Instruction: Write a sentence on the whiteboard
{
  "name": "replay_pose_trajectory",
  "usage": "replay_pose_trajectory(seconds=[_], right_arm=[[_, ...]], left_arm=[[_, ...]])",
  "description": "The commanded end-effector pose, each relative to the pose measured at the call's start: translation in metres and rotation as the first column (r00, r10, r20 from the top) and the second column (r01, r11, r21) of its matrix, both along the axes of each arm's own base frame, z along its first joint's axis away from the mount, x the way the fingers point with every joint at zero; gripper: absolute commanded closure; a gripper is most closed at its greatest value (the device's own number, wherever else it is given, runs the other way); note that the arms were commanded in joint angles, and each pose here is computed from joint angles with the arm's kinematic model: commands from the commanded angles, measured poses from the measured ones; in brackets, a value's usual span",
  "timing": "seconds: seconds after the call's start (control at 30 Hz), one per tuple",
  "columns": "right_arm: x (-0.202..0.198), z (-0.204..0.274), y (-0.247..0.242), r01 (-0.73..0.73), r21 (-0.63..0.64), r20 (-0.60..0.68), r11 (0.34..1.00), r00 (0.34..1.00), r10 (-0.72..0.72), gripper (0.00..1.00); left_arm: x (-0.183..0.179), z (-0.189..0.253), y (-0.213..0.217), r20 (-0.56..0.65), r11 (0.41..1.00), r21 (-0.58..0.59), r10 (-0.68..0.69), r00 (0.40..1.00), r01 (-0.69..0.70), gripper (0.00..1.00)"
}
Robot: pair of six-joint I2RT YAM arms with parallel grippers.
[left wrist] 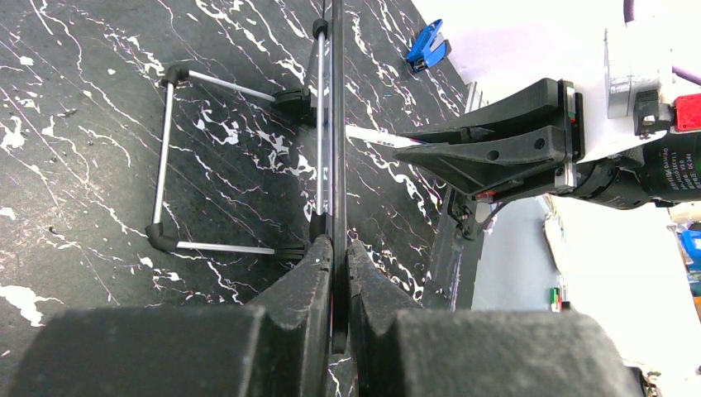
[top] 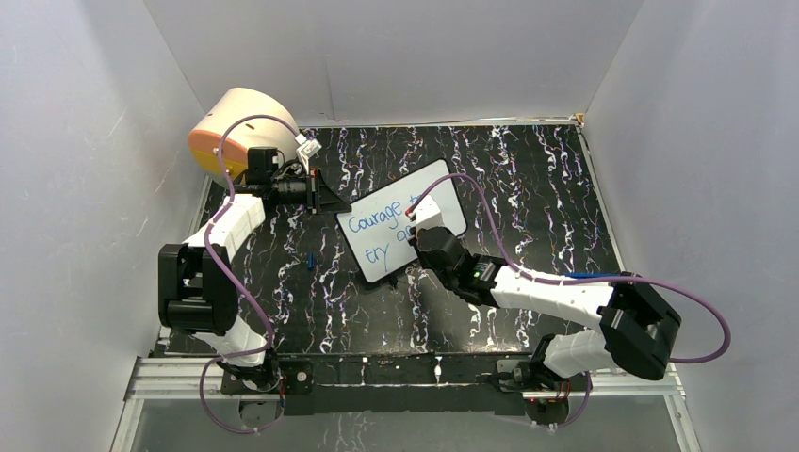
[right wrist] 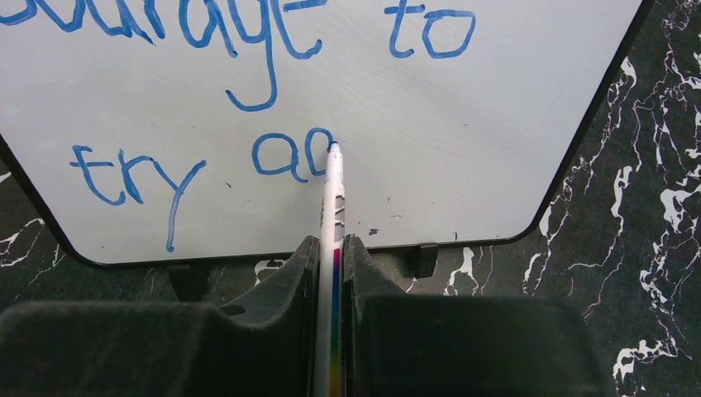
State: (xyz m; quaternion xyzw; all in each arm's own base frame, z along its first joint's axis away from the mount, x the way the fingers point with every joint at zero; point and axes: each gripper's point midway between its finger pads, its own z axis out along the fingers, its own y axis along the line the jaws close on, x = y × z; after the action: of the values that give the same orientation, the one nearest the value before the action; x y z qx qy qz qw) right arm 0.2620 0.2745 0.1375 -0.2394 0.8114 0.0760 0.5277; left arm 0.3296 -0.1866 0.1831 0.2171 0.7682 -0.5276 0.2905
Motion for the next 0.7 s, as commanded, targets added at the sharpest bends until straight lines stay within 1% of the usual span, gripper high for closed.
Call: replay_pose_trajectory(seconds=[0.0, 0.67], right_arm=[[0.011, 0.03, 0.006, 0.019, 0.071, 0.063, 0.997, 0.998, -0.023, 1.0], [-0.008, -0.006, 0.0, -0.01, 0.005, -0.08, 1.0, 0.997, 0.01, 1.0]], left_arm=[[0.003, -0.036, 0.006, -0.062, 0.994, 0.102, 0.052, 0.997, -0.046, 1.0], [0.003, -0.037, 0.006, -0.064, 0.994, 0.103, 0.053, 0.997, -0.046, 1.0]])
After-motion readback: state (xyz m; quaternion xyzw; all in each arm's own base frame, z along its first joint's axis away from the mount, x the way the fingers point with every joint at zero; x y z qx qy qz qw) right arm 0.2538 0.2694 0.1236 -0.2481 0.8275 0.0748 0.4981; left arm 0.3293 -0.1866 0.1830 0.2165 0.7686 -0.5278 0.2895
